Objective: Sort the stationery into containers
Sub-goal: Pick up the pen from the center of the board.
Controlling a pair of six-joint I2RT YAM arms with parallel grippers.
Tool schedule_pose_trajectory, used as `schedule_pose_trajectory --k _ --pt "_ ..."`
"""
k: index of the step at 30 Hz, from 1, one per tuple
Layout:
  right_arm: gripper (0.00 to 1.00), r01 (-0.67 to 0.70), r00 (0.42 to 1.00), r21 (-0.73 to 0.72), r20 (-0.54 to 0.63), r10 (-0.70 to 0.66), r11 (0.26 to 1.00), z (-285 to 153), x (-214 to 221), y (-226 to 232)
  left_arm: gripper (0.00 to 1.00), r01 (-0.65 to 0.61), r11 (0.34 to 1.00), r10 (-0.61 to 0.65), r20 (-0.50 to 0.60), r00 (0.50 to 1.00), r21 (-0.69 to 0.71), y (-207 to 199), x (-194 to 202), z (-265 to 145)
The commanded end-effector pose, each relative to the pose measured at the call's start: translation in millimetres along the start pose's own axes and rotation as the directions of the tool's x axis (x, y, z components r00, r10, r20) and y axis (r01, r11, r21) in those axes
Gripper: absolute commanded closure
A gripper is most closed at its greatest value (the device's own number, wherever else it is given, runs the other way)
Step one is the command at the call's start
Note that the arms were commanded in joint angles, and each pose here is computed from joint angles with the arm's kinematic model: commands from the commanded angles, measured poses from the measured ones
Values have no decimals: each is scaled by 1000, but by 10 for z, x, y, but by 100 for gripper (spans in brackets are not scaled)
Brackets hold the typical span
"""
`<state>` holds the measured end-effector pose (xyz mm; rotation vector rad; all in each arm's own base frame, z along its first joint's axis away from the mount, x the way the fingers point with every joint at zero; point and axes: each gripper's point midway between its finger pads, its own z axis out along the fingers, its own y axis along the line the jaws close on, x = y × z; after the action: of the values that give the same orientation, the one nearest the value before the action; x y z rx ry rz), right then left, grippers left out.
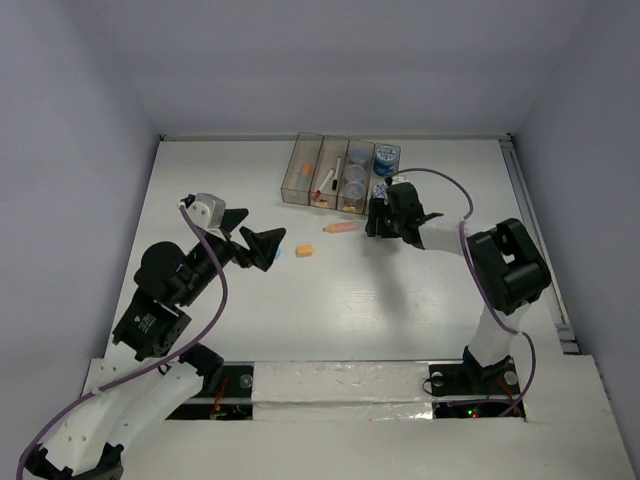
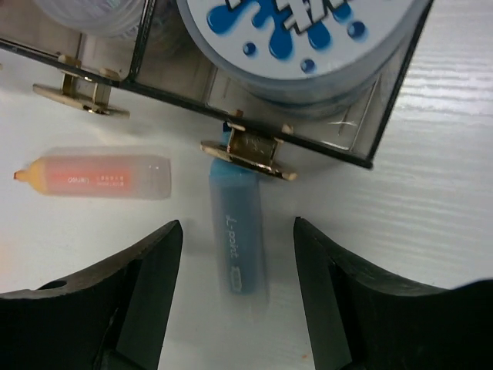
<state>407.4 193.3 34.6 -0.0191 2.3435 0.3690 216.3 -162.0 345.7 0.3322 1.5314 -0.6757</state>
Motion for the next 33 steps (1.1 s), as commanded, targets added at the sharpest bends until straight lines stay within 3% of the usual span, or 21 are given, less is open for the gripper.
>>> schedule_pose_trajectory --k 1,5,9,13,18,24,29,33 --pt "37 88 996 91 -27 -86 992 78 36 -63 1 -13 1000 13 29 999 8 -13 -55 34" --pt "49 119 992 142 -65 -110 983 123 167 -98 1 -5 1000 5 23 1000 5 -8 -34 51" --pt "78 135 989 162 -83 -123 978 83 273 -39 1 4 1000 -4 -4 1000 13 -17 31 102" --pt "89 140 988 152 -87 -128 978 -75 351 75 1 19 1000 -18 -42 999 22 -28 118 159" --pt "95 92 994 69 -62 -88 993 -388 398 297 1 44 997 -38 -96 995 58 -90 237 236" --pt "95 -11 992 -208 121 37 978 -989 -185 899 2 95 978 -63 -172 983 186 -321 392 293" --pt "93 -12 946 -436 287 151 900 -1518 -729 1525 15 137 974 -94 -226 970 180 -320 533 379" --pt "93 4 905 -537 361 225 844 -1830 -965 1904 26 177 969 -123 -287 950 170 -316 698 469"
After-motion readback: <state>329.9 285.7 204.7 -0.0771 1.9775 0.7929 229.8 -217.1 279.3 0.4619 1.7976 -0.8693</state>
